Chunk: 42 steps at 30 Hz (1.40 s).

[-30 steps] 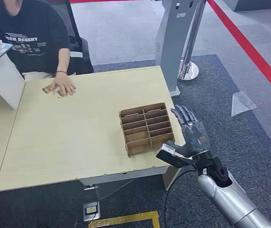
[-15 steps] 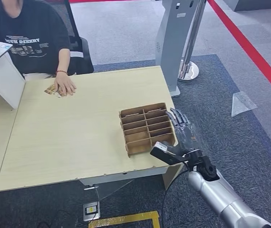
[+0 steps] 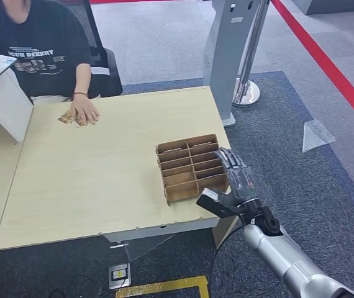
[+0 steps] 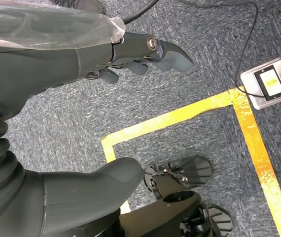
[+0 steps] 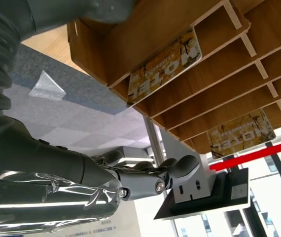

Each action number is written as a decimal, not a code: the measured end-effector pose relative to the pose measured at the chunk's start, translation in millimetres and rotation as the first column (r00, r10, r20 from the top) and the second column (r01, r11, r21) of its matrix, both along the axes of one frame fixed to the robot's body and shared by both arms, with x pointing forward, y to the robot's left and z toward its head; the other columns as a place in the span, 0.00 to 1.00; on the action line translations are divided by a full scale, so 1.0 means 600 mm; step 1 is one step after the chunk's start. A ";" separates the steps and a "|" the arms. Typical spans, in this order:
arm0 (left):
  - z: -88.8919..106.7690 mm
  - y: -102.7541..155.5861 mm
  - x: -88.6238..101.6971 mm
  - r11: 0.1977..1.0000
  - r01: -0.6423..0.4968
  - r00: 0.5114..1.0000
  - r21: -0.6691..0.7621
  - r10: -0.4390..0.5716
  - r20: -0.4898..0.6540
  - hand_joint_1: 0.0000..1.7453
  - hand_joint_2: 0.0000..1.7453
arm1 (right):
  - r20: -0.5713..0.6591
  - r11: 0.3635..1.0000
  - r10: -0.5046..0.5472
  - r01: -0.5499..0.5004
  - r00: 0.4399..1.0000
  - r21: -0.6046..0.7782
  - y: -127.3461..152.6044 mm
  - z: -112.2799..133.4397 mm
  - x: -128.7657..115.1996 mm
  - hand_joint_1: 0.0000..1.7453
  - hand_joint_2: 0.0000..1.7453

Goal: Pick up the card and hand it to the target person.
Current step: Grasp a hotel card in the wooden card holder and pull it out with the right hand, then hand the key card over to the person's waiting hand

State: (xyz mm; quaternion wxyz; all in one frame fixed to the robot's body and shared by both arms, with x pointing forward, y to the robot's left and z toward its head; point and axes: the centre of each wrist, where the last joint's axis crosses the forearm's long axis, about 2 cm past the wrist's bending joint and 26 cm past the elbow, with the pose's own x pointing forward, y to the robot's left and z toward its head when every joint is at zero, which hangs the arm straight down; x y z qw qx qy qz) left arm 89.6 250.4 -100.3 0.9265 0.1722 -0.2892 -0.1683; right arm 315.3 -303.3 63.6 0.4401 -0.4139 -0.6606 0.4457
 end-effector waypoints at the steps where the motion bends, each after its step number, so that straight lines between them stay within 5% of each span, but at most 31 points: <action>1: 0.000 0.000 0.000 1.000 0.000 1.000 0.000 0.000 0.000 0.00 1.00 | -0.001 1.000 -0.001 0.001 1.000 0.000 0.000 -0.001 0.000 0.65 1.00; 4: 0.000 0.000 0.000 1.000 0.001 1.000 0.000 -0.001 0.000 0.00 1.00 | -0.003 1.000 -0.007 0.007 1.000 0.003 0.000 -0.004 -0.001 0.89 1.00; 9: 0.000 0.000 0.000 1.000 0.002 1.000 -0.002 -0.002 0.000 0.00 1.00 | -0.007 1.000 -0.011 0.011 1.000 0.004 0.000 -0.006 0.001 1.00 1.00; 30: 0.001 -0.007 0.004 0.999 0.036 0.999 -0.025 -0.036 -0.006 0.00 1.00 | 0.014 0.997 0.031 -0.030 0.999 -0.078 0.012 0.028 0.042 1.00 1.00; 42: 0.002 -0.011 0.007 0.997 0.066 0.998 -0.030 -0.066 -0.013 0.00 1.00 | 0.085 0.990 0.065 -0.053 0.994 -0.130 0.037 0.109 0.083 1.00 1.00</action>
